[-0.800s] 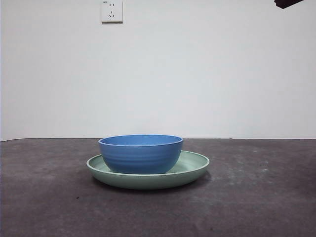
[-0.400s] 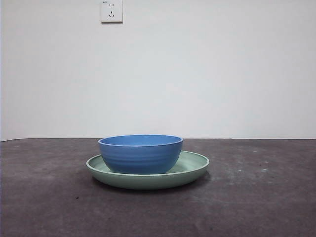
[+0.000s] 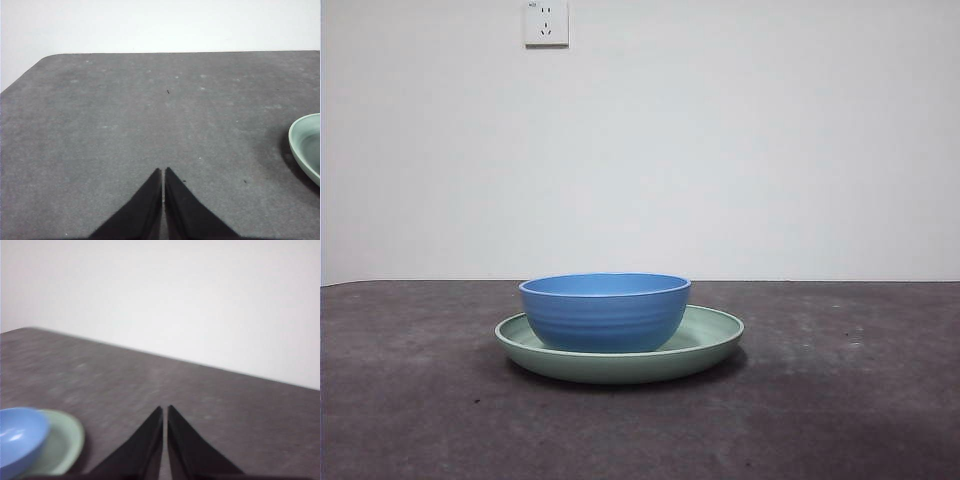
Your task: Pick up the blue bowl, put it on the green plate, put it on desk
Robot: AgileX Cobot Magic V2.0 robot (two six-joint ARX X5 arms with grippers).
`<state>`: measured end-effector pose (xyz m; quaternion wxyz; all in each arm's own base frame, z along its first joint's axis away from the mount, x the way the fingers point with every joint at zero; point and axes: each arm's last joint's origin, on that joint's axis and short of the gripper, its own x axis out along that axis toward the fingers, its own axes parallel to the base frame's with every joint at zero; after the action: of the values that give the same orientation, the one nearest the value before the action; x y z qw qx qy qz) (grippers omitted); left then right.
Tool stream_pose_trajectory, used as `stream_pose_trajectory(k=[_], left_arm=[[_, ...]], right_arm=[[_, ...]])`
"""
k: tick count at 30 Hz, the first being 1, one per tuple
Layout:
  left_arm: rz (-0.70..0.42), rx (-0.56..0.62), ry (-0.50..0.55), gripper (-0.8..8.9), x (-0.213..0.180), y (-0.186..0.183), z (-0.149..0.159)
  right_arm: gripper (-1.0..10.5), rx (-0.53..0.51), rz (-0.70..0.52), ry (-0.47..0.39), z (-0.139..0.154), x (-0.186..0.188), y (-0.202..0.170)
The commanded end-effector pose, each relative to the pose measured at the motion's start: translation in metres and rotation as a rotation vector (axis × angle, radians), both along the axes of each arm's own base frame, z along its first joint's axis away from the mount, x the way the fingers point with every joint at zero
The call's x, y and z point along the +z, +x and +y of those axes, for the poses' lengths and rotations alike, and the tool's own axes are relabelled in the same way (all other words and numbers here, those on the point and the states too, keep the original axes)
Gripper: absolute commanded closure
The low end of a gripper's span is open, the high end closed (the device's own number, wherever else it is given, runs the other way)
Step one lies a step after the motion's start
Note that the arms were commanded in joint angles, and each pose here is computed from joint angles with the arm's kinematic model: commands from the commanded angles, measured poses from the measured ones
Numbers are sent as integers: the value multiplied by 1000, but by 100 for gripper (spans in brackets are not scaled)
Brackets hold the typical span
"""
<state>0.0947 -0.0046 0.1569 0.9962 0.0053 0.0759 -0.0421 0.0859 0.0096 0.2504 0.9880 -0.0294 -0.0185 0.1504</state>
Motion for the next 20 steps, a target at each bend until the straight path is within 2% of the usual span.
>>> stream_pose_trajectory(k=[1,10,20], left_arm=[[26,3,-3,805,-8,1,0],[26,3,-3,805,-8,1,0],[26,3,-3,805,-8,1,0]], right_arm=[[937,-32,-13,5,-1,-19,2],[937,-59,61,26,-2,-72,7],[937,-64,199,54,-2,-99,9]])
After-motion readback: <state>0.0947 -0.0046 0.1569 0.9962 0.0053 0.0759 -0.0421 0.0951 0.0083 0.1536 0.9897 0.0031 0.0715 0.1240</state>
